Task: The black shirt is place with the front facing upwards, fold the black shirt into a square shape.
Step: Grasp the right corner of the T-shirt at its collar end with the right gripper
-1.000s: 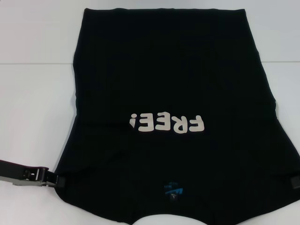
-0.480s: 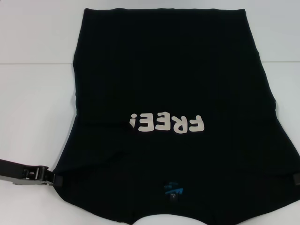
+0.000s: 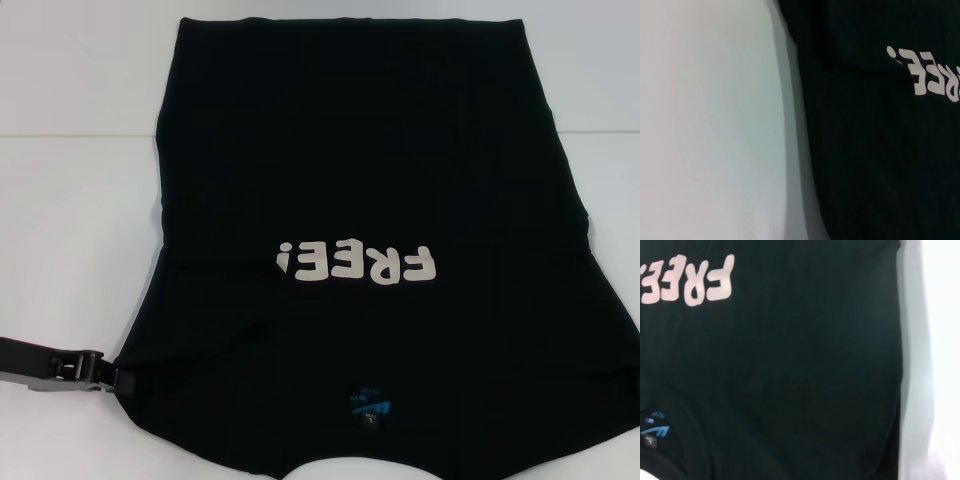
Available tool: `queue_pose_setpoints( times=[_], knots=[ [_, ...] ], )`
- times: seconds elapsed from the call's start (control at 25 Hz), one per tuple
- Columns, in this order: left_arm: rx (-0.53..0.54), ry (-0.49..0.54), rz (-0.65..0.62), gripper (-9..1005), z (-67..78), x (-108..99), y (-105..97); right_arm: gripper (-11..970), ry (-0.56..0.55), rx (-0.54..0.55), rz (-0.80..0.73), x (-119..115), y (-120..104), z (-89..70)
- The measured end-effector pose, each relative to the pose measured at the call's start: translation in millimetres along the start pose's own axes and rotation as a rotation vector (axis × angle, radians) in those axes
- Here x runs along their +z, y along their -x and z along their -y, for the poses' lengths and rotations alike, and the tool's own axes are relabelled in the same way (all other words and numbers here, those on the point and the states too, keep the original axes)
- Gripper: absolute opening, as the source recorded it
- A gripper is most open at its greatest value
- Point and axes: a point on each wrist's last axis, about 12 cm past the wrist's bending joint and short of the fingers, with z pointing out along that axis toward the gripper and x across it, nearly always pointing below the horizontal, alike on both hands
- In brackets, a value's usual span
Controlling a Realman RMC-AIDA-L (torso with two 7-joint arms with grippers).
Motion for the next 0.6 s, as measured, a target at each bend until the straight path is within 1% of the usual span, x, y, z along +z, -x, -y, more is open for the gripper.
queue_pose_setpoints(
  times=[0.6],
  knots=[
    [0.003, -0.014, 0.005, 20, 2.5, -0.5, 2.5, 736, -0.005, -0.017, -0.010, 8.0, 2.4, -5.0]
  ],
)
